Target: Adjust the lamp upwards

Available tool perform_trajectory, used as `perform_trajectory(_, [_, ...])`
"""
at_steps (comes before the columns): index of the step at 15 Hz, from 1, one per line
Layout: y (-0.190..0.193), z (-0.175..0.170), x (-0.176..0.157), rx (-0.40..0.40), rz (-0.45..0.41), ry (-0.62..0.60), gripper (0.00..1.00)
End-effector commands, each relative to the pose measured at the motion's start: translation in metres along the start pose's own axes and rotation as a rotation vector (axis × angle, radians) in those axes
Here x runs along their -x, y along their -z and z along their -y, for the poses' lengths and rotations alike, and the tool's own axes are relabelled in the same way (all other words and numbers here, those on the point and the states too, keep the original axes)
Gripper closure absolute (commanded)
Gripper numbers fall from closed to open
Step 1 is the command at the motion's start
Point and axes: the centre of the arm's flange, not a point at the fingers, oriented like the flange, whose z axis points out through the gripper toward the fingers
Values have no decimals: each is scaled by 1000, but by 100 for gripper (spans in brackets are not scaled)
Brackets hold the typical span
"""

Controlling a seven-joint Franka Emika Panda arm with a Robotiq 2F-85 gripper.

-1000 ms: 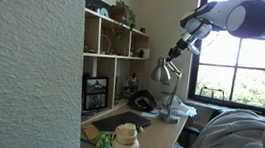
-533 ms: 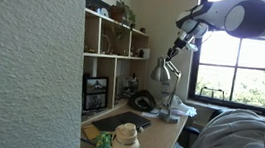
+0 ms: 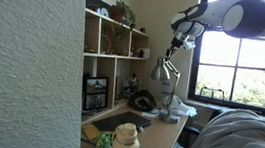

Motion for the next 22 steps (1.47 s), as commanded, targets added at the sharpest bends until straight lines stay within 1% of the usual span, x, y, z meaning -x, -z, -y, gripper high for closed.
perform_trajectory(1, [4,-2,-8,82,12,85,92])
perform_trajectory(4, [7,-3,-7,130,41,138,92])
perform_trajectory(9, [10,-5,0,189,82,217,92])
perform_trajectory(17, [10,-7,-7,288,107,285,92])
perform_trajectory(22, [9,-6,-12,324,126,317,92])
